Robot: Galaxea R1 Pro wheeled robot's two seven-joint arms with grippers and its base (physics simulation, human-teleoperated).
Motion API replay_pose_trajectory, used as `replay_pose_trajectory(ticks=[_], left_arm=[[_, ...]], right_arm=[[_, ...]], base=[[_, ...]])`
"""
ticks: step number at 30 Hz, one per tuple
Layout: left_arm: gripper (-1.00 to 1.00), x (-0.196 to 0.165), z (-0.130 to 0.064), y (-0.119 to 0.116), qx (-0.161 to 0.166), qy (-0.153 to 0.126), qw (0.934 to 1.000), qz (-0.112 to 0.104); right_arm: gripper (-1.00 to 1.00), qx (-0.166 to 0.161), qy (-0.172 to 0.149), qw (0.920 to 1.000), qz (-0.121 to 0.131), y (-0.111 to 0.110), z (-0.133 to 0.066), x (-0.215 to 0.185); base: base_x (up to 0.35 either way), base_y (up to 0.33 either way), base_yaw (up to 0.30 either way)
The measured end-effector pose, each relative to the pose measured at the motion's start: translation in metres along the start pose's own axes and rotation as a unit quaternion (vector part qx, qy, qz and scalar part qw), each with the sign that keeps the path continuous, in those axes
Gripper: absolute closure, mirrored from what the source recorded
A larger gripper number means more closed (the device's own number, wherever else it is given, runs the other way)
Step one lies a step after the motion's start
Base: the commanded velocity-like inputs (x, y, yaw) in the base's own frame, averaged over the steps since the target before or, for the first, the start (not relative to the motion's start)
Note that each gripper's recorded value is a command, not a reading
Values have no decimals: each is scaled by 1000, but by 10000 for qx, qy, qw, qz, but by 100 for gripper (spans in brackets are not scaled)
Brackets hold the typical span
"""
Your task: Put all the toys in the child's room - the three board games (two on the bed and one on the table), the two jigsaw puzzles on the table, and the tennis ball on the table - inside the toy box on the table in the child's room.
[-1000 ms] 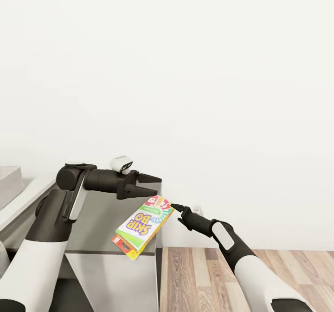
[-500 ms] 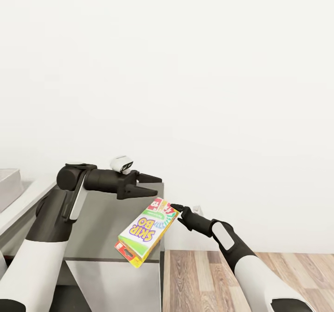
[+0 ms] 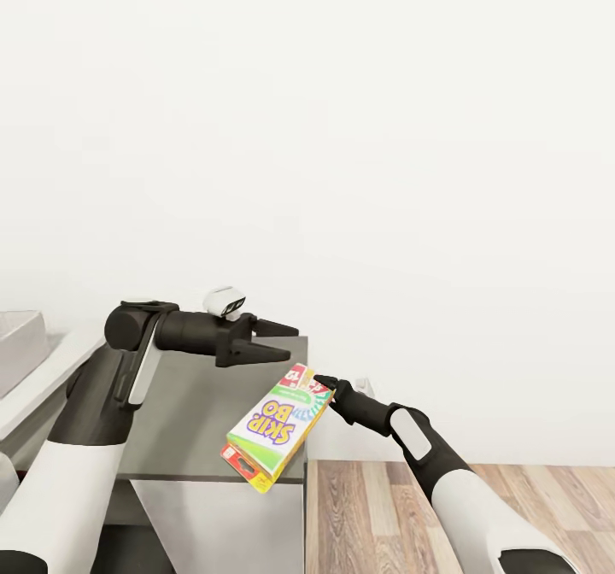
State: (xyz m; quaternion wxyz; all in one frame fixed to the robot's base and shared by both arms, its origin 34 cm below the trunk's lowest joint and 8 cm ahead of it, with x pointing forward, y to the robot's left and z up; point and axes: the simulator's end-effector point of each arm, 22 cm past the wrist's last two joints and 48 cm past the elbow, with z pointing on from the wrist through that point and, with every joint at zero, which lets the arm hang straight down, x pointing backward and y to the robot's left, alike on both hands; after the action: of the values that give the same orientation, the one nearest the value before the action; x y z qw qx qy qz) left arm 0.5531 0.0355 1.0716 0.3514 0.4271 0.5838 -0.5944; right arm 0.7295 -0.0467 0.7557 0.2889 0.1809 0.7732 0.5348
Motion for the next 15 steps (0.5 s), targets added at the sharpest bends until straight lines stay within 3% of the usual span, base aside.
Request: replay_pose_trajectory(ticks=[15], left_arm=[[-100,0,0,0,1,1,10000,7]], right_arm=[[-100,-5,-3,10000,7,0,0,0]], base=[[0,8,0]])
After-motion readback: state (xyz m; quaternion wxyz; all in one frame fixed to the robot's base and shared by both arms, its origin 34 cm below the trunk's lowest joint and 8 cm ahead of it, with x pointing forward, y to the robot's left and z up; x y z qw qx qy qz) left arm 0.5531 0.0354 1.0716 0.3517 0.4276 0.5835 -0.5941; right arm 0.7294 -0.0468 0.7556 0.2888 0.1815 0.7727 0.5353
